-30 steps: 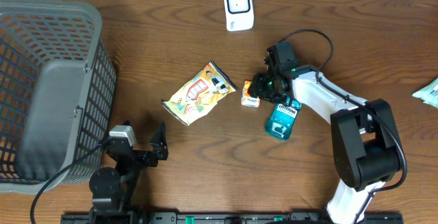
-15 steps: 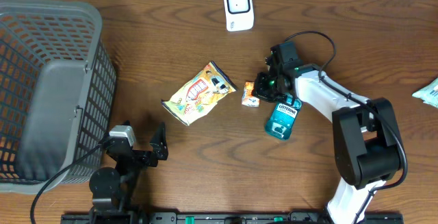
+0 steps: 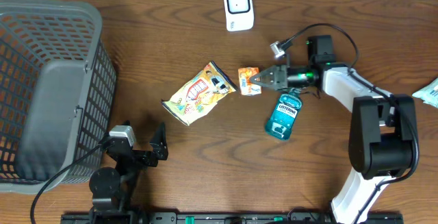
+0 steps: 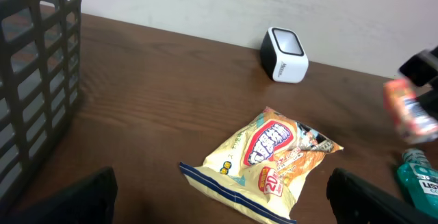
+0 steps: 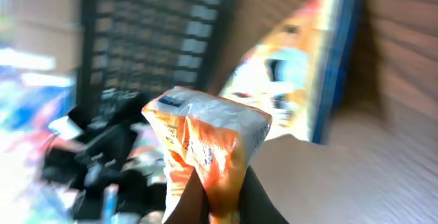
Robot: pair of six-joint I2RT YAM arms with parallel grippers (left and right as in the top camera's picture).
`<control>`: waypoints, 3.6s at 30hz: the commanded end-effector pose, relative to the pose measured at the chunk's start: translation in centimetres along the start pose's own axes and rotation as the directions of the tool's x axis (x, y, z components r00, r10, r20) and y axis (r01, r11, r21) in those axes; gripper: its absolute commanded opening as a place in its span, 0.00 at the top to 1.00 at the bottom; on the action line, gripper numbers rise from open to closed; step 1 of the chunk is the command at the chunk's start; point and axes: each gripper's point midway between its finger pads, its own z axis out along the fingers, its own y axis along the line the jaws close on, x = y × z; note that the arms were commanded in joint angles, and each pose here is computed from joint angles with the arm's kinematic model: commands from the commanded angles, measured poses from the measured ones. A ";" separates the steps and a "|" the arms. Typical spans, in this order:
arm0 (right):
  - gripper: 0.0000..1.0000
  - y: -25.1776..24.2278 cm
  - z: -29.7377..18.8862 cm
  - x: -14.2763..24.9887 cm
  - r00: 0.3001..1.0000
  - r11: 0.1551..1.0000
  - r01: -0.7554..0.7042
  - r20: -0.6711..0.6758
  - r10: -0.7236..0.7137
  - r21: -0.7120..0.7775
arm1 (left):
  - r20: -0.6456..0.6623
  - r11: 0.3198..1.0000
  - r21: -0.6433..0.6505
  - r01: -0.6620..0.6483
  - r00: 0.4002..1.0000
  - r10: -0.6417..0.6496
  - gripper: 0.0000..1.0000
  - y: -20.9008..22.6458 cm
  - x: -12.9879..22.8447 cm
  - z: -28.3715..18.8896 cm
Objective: Scan the item barcode
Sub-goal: 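Lower the right gripper onto the orange box and grasp it, then lift the orange box and carry it toward the white scanner, then hold the orange box in front of the scanner window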
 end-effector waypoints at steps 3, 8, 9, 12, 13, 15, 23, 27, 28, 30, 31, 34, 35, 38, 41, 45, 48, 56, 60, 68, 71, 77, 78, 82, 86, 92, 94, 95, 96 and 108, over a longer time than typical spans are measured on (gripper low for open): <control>0.99 3.3 -1.0 0.1 0.994 0.973 0.109 0.020 -0.107 -0.203 | -0.033 1.000 0.007 -0.004 0.999 0.004 0.02 0.1 1.3 0.2; 0.99 3.4 -1.0 0.1 1.000 0.979 -0.010 -0.006 0.009 -0.205 | -0.033 1.000 0.007 -0.004 0.999 0.004 0.02 0.1 1.3 0.2; 0.99 3.4 -0.9 0.1 0.999 0.978 -0.035 -0.011 0.033 -0.205 | -0.033 1.000 0.007 -0.004 0.999 0.004 0.02 0.1 1.3 0.2; 0.99 3.4 -1.0 0.1 0.990 0.969 -0.142 -0.033 0.138 -0.202 | -0.034 1.000 0.008 -0.004 0.999 0.004 0.02 0.1 1.3 0.2; 0.99 3.4 -1.0 0.1 0.987 0.966 -0.163 -0.037 0.159 -0.201 | -0.033 1.000 0.008 -0.004 0.999 0.004 0.02 0.1 1.3 0.2; 0.99 3.4 -1.0 0.1 0.985 0.964 -0.172 -0.039 0.167 -0.201 | -0.034 1.000 0.008 -0.004 0.999 0.004 0.02 0.1 1.3 0.2; 0.99 3.4 -0.9 0.3 0.981 0.960 -0.196 -0.045 0.191 -0.200 | -0.034 1.000 0.008 -0.004 0.999 0.004 0.02 0.1 1.3 0.2; 0.99 4.0 -1.0 0.3 0.981 0.960 -0.196 -0.045 0.191 -0.200 | -0.033 1.000 0.008 -0.004 0.999 0.004 0.02 0.1 1.3 0.2; 0.99 4.4 -1.1 0.2 0.983 0.962 -0.185 -0.043 0.180 -0.201 | -0.034 1.000 0.008 -0.004 0.999 0.004 0.02 0.1 1.3 0.2; 0.99 5.6 -1.4 0.1 0.986 0.965 -0.165 -0.039 0.160 -0.202 | -0.034 1.000 0.008 -0.004 0.999 0.004 0.02 0.1 1.3 0.2; 0.99 6.4 -1.5 0.1 0.989 0.968 -0.147 -0.037 0.142 -0.203 | -0.033 1.000 0.007 -0.004 0.999 0.004 0.02 0.1 1.3 0.2; 0.99 9.9 -2.0 0.3 0.998 0.977 -0.057 -0.023 0.053 -0.206 | -0.034 1.000 0.008 -0.004 0.999 0.004 0.02 0.1 1.3 0.2; 0.99 11.0 -2.3 0.4 1.000 0.981 -0.022 -0.015 0.020 -0.194 | -0.034 1.000 0.008 -0.004 0.999 0.004 0.02 0.1 1.3 0.2; 0.99 11.9 -3.5 0.8 0.997 0.991 0.054 0.046 -0.060 0.125 | -0.034 1.000 0.008 -0.004 0.999 0.004 0.02 0.1 1.3 0.2; 0.99 10.0 -6.6 0.5 0.984 0.847 0.039 0.129 -0.126 0.530 | -0.033 1.000 0.007 -0.004 0.999 0.004 0.02 0.1 1.3 0.2; 0.99 10.6 -10.0 0.0 0.948 0.618 0.031 0.174 -0.268 0.785 | -0.033 1.000 0.008 -0.004 0.999 0.004 0.02 0.1 1.3 0.2; 0.99 11.4 -10.4 -0.4 0.920 0.506 0.061 0.148 -0.363 0.860 | -0.034 1.000 0.008 -0.004 0.999 0.004 0.02 0.1 1.3 0.2; 0.99 8.5 -10.1 -3.3 0.881 0.240 0.121 0.008 -0.474 0.963 | -0.034 1.000 0.008 -0.004 0.999 0.004 0.02 0.1 1.3 0.2; 0.99 6.1 -8.9 -6.4 0.845 0.186 0.164 -0.041 -0.533 0.969 | -0.034 1.000 0.008 -0.004 0.999 0.004 0.02 0.1 1.3 0.2; 0.99 1.7 -5.7 -11.5 0.743 0.100 0.273 -0.143 -0.654 0.957 | -0.033 1.000 0.008 -0.004 0.999 0.004 0.02 0.1 1.3 0.2; 0.99 1.6 -5.1 -13.3 0.699 0.089 0.272 -0.133 -0.702 0.958 | -0.034 1.000 0.008 -0.004 0.999 0.004 0.02 0.1 1.3 0.2; 0.99 1.8 -2.9 -16.6 0.658 0.094 0.315 -0.146 -0.739 0.944 | -0.033 1.000 0.007 -0.004 0.999 0.004 0.02 0.1 1.3 0.2; 0.99 1.8 -2.6 -17.2 0.649 0.082 0.326 -0.160 -0.744 0.942 | -0.033 1.000 0.008 -0.004 0.999 0.004 0.02 0.1 1.3 0.2; 0.99 1.0 -0.6 -19.8 0.631 0.024 0.396 -0.253 -0.733 0.918 | -0.034 1.000 0.008 -0.004 0.999 0.004 0.02 0.1 1.3 0.2; 0.99 -0.3 0.1 -22.0 0.618 -0.067 0.438 -0.355 -0.701 0.896 | -0.034 1.000 0.008 -0.004 0.999 0.004 0.02 0.1 1.3 0.2; 0.99 -2.2 -0.8 -24.9 0.577 -0.311 0.440 -0.530 -0.622 0.843 | -0.034 1.000 0.008 -0.004 0.999 0.004 0.02 0.1 1.3 0.2; 0.99 -3.0 -0.4 -25.2 0.557 -0.361 0.464 -0.584 -0.591 0.809 | -0.034 1.000 0.008 -0.004 0.999 0.004 0.02 0.1 1.3 0.2; 0.99 -3.4 -0.1 -25.3 0.545 -0.386 0.474 -0.608 -0.577 0.792 | -0.033 1.000 0.008 -0.004 0.999 0.004 0.02 0.1 1.3 0.2; 0.99 -3.7 0.1 -25.3 0.538 -0.400 0.480 -0.623 -0.569 0.780 | -0.033 1.000 0.008 -0.004 0.999 0.004 0.02 0.1 1.3 0.2; 0.99 -6.0 2.7 -26.0 0.474 -0.476 0.460 -0.660 -0.582 0.750 | -0.033 1.000 0.008 -0.004 0.999 0.004 0.02 0.1 1.3 0.2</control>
